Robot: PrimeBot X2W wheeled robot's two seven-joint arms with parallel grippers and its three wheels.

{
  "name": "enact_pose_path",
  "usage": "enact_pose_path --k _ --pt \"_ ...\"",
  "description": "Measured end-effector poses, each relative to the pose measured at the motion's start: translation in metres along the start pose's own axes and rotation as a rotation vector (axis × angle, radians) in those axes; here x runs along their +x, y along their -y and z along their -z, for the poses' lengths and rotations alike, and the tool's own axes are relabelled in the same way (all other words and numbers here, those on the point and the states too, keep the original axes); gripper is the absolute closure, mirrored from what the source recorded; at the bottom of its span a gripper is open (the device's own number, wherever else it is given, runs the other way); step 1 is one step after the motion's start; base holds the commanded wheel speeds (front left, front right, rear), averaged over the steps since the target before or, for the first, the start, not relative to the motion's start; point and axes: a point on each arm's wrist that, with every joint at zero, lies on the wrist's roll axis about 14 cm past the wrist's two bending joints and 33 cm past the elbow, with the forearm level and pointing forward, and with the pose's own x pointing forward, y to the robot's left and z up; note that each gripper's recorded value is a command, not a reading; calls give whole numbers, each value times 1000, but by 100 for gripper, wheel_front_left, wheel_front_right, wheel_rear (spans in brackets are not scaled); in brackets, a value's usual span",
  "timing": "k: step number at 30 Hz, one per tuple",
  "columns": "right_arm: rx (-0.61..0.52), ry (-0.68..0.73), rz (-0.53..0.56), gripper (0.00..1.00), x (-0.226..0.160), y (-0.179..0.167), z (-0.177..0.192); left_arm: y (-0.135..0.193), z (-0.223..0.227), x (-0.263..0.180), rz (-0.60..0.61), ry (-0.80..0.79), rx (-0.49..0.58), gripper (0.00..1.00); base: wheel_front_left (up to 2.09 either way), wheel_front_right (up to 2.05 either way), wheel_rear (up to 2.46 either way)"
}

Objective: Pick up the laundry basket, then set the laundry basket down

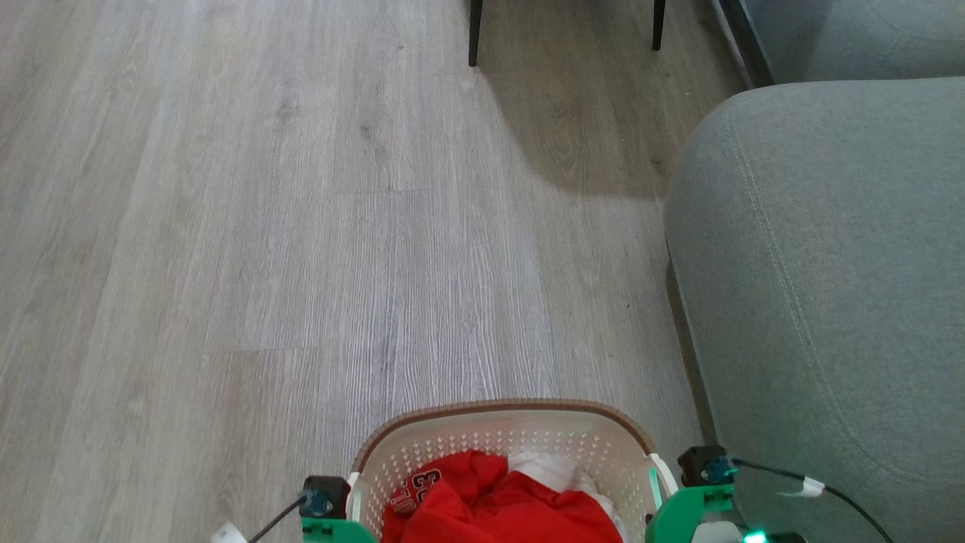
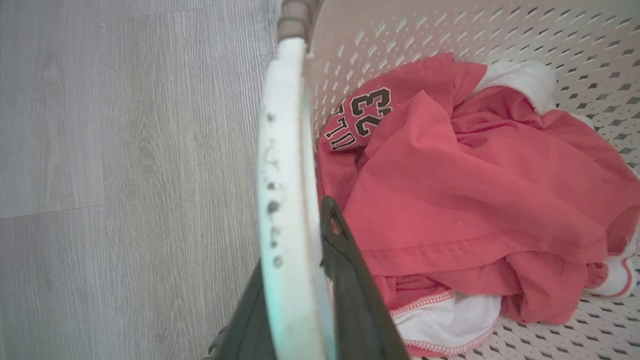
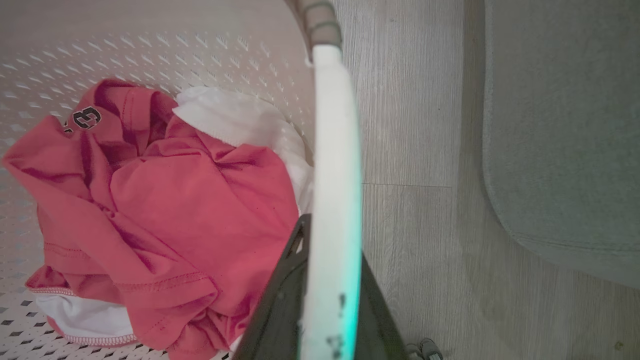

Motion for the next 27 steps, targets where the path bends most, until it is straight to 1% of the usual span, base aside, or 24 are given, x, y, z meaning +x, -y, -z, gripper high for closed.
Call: enact_pose_path --k 27 --pt "6 -7 -1 100 1 0 4 1 4 1 1 -8 -10 100 0 0 0"
